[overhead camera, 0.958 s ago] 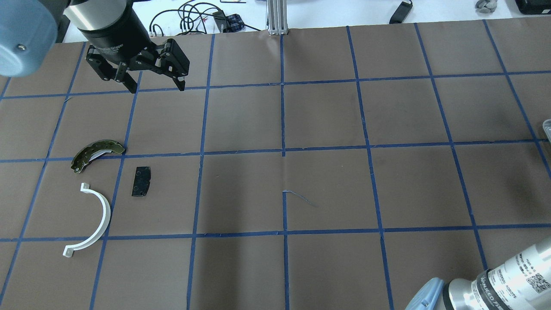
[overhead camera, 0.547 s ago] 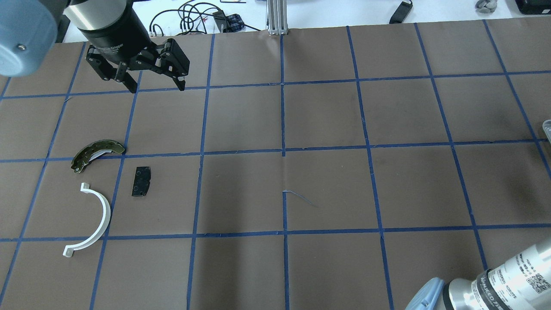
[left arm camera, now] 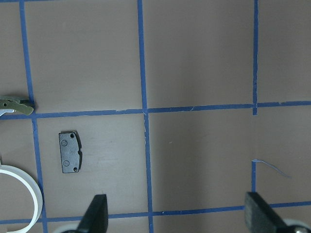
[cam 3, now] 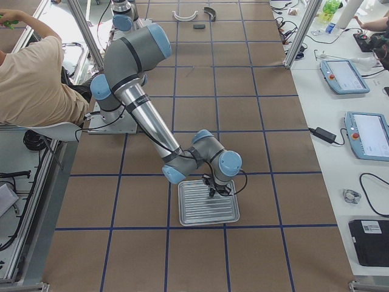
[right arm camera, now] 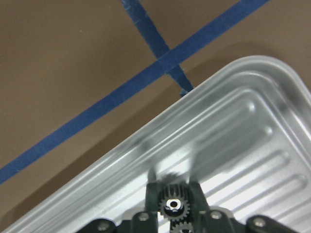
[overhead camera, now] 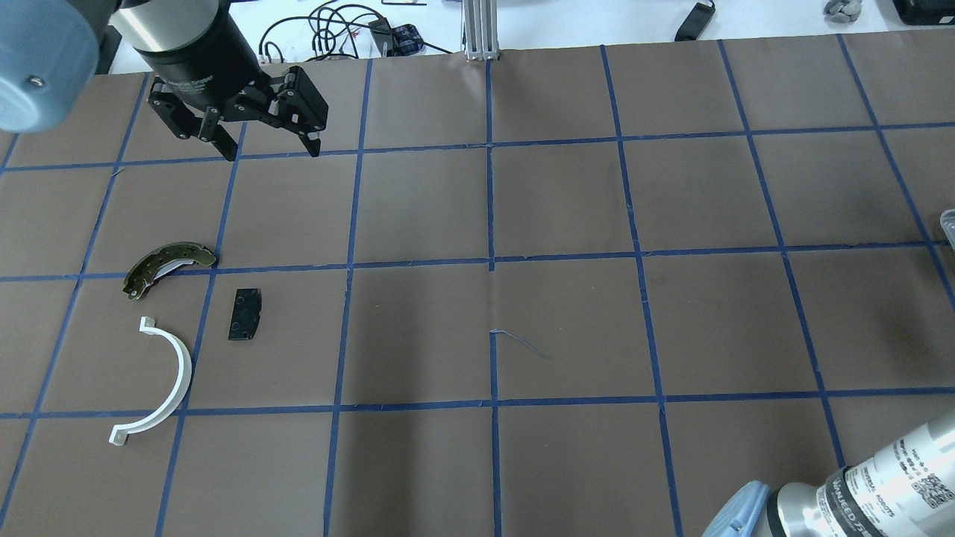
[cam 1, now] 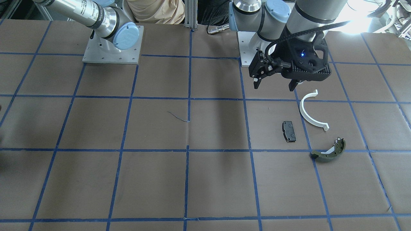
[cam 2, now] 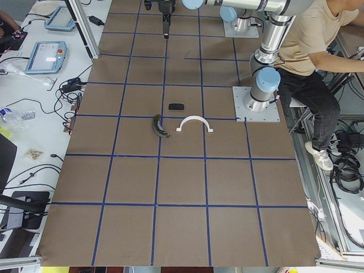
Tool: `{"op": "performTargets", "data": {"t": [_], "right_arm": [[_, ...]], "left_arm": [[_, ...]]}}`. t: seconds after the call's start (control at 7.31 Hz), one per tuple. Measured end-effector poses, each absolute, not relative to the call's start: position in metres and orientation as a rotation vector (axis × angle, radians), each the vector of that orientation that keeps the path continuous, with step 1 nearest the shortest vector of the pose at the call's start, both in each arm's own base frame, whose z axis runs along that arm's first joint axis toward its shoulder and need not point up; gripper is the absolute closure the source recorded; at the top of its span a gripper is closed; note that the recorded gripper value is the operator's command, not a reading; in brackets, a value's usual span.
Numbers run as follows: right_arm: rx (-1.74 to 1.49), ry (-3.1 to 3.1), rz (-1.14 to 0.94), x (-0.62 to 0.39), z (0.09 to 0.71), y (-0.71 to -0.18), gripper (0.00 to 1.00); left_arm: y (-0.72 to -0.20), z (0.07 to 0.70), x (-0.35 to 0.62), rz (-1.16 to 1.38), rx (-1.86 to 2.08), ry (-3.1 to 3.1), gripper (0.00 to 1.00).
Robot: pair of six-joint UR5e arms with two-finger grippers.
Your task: Place bearing gear from tray to pile
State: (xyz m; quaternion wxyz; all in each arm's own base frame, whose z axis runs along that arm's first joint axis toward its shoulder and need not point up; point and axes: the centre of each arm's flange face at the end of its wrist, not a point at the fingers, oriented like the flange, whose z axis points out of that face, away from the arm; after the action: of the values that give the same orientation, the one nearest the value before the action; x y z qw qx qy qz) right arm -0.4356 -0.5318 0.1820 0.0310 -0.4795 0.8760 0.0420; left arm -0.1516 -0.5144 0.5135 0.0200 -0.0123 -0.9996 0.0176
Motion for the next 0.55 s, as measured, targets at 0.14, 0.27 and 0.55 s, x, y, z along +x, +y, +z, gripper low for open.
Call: {"op": "performTargets", "data": {"t": [0.14,0.27,0.55], "right_arm": [[-1.481,2.704,0.132,-0.435,0.186,-0.532,1.0],[-1.485,2.711,0.133,-0.435,0.192,-0.532,1.0],[-1.487,2.728,0.127,-0.433,0.204,-0.533,1.0]], "left_arm": [[-0.515,0.514,-0.152,0.055,-0.038,-3.099,0.0],[-0.515,0.514,-0.151,0.055,-0.038,-3.098,0.0],[-0.515,0.514,-0.151,0.055,-0.038,-3.098,0.0]]}}
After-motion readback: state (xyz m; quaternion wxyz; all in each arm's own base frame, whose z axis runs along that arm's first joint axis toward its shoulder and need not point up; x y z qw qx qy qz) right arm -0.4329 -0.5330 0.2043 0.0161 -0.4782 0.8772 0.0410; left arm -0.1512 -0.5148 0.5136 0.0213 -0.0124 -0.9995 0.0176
